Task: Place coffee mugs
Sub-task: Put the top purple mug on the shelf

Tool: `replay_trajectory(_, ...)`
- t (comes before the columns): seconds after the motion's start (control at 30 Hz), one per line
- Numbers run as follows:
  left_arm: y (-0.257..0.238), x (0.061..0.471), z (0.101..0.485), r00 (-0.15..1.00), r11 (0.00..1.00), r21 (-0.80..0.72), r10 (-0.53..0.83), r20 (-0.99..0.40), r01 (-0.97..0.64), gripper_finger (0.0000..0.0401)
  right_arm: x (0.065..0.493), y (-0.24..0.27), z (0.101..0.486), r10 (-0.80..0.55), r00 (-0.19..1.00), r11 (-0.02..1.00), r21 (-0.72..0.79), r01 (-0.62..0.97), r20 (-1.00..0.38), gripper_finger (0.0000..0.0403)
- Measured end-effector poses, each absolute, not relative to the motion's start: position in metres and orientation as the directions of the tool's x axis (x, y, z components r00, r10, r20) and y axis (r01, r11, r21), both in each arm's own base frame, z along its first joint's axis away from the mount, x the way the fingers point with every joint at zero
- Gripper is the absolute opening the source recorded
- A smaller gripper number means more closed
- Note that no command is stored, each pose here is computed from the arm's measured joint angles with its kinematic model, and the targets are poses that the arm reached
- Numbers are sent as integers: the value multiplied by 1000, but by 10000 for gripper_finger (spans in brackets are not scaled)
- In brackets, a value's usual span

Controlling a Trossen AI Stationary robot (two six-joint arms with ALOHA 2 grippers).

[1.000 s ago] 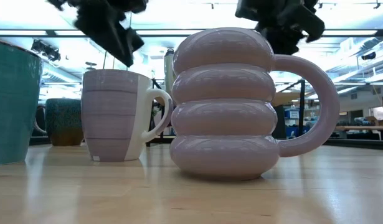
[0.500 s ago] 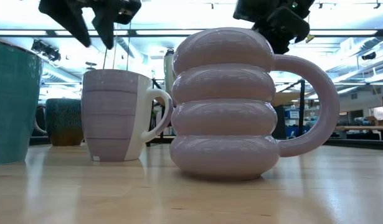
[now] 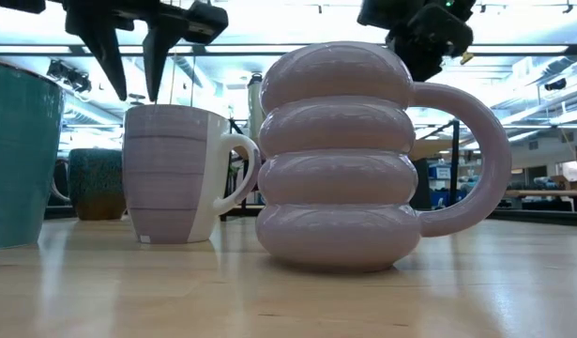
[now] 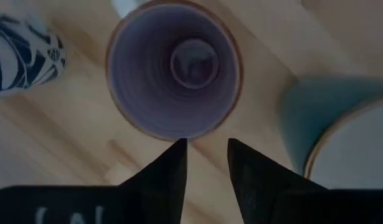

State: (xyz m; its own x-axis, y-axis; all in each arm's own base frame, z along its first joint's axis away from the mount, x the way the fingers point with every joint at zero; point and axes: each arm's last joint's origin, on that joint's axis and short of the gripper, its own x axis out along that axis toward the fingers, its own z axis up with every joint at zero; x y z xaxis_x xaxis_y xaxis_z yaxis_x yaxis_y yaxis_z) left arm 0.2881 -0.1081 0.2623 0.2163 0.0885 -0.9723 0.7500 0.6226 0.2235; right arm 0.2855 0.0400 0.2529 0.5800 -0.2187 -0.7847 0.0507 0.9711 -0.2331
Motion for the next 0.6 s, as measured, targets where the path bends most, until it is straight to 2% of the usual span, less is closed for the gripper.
replay_trajectory(0.2, -113, 285, 262, 211, 419, 233, 98, -972, 877, 117, 283, 42, 258, -211, 597, 973, -222, 56, -774, 201)
replay_trajectory(0.4, -122, 286, 263, 267, 259, 286, 108, -958, 923, 117, 283, 43, 258, -208, 602, 975, -209, 69, -770, 201)
replay_trajectory(0.6, -126, 284, 250, 263, 153, 277, 104, -959, 949, 117, 283, 43, 259, -202, 609, 977, -200, 72, -767, 201)
